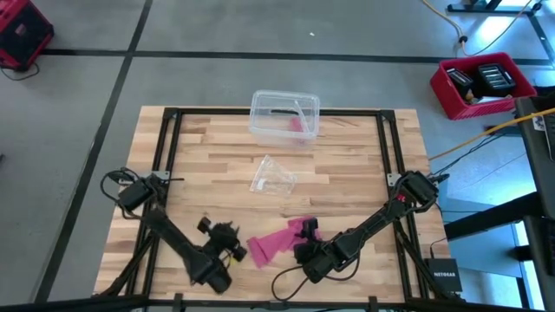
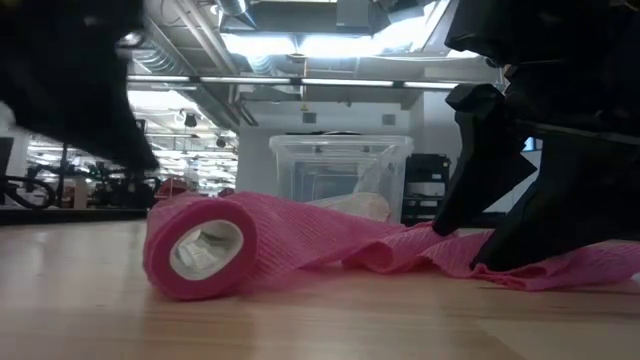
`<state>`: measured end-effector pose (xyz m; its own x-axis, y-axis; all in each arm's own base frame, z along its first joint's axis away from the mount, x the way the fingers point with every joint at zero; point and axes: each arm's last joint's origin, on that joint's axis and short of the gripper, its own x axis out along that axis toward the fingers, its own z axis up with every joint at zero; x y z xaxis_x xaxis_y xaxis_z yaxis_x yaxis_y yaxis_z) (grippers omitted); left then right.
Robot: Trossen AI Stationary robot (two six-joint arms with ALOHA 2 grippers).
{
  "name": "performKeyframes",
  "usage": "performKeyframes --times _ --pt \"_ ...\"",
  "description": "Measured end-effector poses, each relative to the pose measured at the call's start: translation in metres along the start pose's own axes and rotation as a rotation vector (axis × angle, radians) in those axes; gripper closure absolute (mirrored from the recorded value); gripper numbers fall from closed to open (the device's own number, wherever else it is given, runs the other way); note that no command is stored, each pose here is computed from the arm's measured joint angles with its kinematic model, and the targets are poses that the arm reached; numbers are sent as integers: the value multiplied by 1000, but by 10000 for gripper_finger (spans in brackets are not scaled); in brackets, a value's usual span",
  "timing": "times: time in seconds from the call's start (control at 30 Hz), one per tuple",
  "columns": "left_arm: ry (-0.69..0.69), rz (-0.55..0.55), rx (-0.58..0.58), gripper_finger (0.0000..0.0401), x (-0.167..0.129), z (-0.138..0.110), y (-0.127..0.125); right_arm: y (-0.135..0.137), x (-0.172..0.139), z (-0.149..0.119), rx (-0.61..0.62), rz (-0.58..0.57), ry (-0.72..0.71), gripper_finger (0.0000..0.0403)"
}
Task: Roll bandage
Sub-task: Roll the pink bandage
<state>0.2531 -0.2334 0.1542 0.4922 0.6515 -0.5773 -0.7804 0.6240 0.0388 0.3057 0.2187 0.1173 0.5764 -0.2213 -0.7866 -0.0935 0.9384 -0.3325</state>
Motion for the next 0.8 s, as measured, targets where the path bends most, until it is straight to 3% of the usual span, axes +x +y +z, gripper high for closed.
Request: performKeyframes --times 0.13,0.23,0.3,0.53,0.8 --pt "-40 -226 75 282 -34 9 -33 0 0 0 0 -9 -3 166" --pt "-106 -419 217 282 -47 11 -62 0 0 0 -1 -12 -4 166" --pt "-170 -484 302 286 -47 10 -77 -1 0 0 0 -13 -4 166" --pt "-235 -477 487 321 -32 3 -90 0 0 0 5 2 6 166" --pt "-116 -483 621 344 -24 -6 -84 0 0 0 5 0 6 166"
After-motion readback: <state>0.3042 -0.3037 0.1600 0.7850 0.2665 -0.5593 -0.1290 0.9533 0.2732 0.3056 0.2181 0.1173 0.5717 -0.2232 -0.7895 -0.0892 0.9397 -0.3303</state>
